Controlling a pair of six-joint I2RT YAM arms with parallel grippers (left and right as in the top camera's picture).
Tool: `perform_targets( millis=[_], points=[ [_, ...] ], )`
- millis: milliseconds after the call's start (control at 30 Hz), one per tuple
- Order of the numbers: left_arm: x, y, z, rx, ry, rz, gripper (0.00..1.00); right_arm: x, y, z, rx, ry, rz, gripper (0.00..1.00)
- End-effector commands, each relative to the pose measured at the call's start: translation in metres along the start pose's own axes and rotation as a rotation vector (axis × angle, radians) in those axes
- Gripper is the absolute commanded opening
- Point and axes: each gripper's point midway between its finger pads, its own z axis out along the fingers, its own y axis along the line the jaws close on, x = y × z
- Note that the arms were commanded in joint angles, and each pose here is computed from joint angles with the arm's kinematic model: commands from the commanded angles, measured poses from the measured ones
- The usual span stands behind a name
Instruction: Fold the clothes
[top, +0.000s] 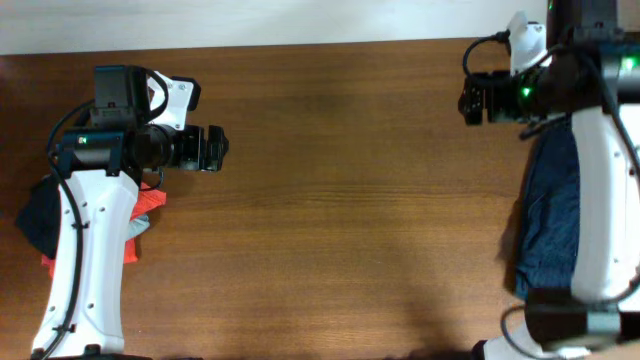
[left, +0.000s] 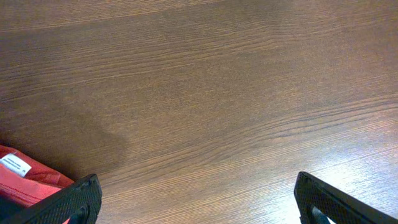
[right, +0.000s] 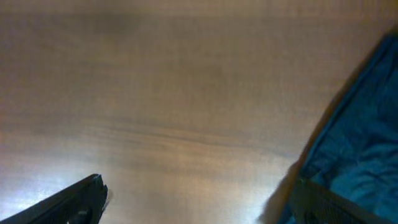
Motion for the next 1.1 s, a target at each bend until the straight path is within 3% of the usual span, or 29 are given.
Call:
perform_targets(
  millis=[0,300,433,567,1067],
  points=[
    [0.004,0.002,0.000,-0.008,0.019,-0.017,0.98,0.025,0.000,-0.006,0.040,-0.028,0.020,0.99],
    [0.037,0.000,-0.019,-0.064,-0.024,-0.001,0.98,0.112,-0.003,0.037,0.039,-0.142,0.056,0.99],
    [0.050,0.000,-0.031,-0.100,-0.193,0.026,0.99,0.149,-0.005,0.062,0.039,-0.079,0.066,0.99],
    [0.050,0.000,-0.030,-0.111,-0.269,0.047,0.99,0.154,-0.007,0.072,0.039,-0.037,0.071,0.99],
    [0.060,-0.001,-0.025,-0.105,-0.228,0.038,0.99,0.170,-0.013,0.121,0.041,0.162,0.095,0.99]
  ],
)
